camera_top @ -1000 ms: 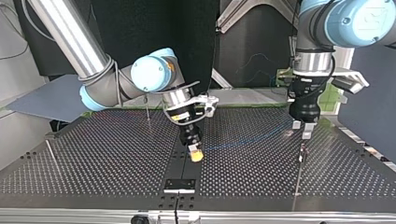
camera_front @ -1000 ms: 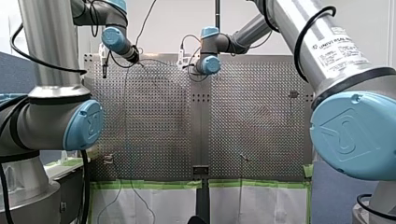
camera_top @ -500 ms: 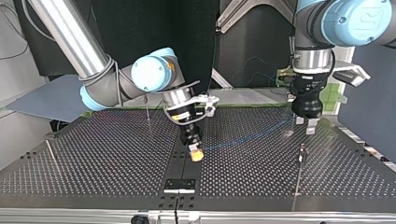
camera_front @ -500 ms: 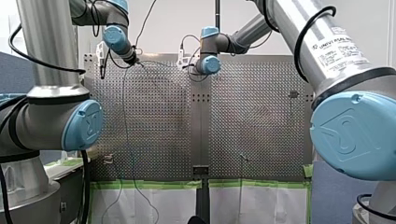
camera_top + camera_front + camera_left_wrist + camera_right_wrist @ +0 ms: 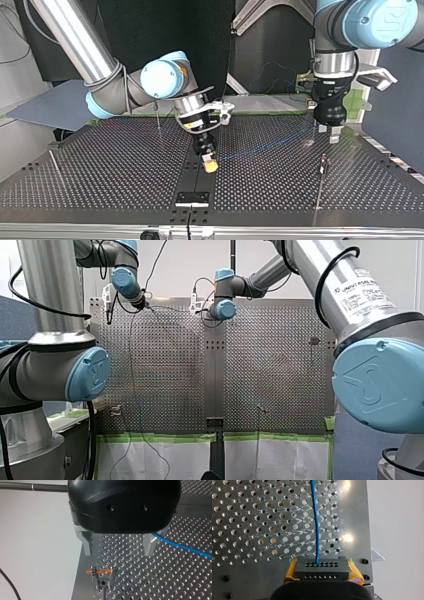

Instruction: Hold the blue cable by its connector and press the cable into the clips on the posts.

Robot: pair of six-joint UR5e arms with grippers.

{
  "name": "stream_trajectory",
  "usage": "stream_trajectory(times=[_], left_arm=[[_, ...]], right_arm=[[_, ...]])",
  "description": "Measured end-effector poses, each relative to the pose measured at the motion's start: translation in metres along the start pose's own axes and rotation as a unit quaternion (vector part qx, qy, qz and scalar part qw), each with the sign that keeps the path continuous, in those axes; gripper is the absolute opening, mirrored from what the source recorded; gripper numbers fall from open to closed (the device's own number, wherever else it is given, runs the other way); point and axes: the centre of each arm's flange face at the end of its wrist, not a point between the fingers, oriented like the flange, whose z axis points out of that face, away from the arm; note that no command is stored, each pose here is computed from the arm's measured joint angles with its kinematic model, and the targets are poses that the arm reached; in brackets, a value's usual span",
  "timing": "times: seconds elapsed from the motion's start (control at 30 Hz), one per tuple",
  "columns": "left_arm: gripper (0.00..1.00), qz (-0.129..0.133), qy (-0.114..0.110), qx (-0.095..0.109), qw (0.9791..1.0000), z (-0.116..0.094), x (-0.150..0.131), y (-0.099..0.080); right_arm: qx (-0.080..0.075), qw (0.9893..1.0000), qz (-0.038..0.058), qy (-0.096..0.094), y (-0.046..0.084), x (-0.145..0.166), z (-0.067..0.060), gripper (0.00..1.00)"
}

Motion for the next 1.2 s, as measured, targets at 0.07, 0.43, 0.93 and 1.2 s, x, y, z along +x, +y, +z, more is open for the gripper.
stream_trajectory(times=[0.07,0.43,0.93,1.2], left_arm=[[1.0,-0.001,0.001,0.003,1.0,-0.001,0.0,-0.002],[1.0,-0.033,0.063,0.065,0.9953,-0.019,0.03,-0.032],[1.0,-0.083,0.103,0.133,0.9822,-0.039,0.043,-0.081],[1.0,-0.119,0.105,0.205,0.9659,-0.059,0.04,-0.114]], right_arm=[[-0.001,1.0,-0.0009,0.0,0.002,0.0,0.0,0.0],[-0.005,1.0,-0.0079,0.0,0.007,0.0,0.001,0.0],[-0.008,0.9998,-0.0187,-0.001,0.011,0.0,0.002,0.0],[-0.008,0.9997,-0.0211,-0.006,0.012,-0.001,0.001,0.0]])
